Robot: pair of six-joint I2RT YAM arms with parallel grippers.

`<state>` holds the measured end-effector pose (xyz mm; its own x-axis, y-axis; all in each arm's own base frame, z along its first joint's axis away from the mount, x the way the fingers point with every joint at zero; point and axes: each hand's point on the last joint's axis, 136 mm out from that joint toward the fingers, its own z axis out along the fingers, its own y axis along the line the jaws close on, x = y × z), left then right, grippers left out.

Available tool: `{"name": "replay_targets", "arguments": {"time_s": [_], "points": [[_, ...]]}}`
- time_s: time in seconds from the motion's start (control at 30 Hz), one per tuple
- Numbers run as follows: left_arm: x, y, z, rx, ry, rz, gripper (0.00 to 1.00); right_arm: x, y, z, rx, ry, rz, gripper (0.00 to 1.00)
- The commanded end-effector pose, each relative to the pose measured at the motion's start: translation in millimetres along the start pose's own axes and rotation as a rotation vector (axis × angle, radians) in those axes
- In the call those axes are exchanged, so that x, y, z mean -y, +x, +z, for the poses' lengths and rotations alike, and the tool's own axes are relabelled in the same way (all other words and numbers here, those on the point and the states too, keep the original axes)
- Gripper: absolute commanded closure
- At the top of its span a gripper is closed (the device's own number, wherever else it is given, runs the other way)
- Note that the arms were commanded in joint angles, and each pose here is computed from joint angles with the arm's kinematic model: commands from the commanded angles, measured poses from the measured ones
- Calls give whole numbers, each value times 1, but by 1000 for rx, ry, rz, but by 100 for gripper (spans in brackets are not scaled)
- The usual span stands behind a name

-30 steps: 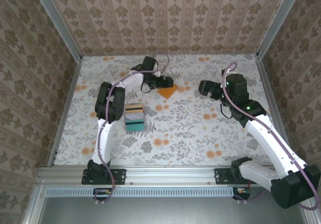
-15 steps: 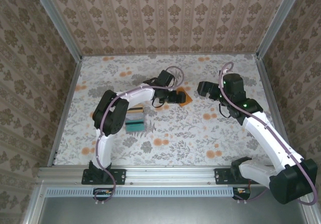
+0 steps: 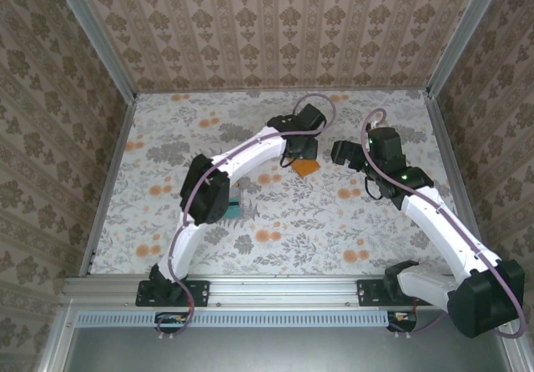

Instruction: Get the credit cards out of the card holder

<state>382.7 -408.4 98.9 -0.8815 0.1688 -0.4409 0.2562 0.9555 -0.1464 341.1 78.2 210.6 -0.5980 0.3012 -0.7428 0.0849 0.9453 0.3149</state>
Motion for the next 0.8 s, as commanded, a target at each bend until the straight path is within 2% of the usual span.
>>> {"name": "replay_targets", "arguments": {"time_s": [0.0, 0.33, 0.53, 0.77], "points": [[-25, 21, 12, -99, -152, -35, 54, 12, -5, -7, 50, 43, 18, 0], [-23, 17, 35, -91, -209, -82, 56, 23, 6, -16, 50, 52, 22, 1], [-18, 15, 44, -75, -199, -79, 54, 24, 10, -19, 46, 47, 22, 0], [-26, 30, 60, -125, -240, -81, 54, 24, 9, -20, 48, 49, 17, 0]]}}
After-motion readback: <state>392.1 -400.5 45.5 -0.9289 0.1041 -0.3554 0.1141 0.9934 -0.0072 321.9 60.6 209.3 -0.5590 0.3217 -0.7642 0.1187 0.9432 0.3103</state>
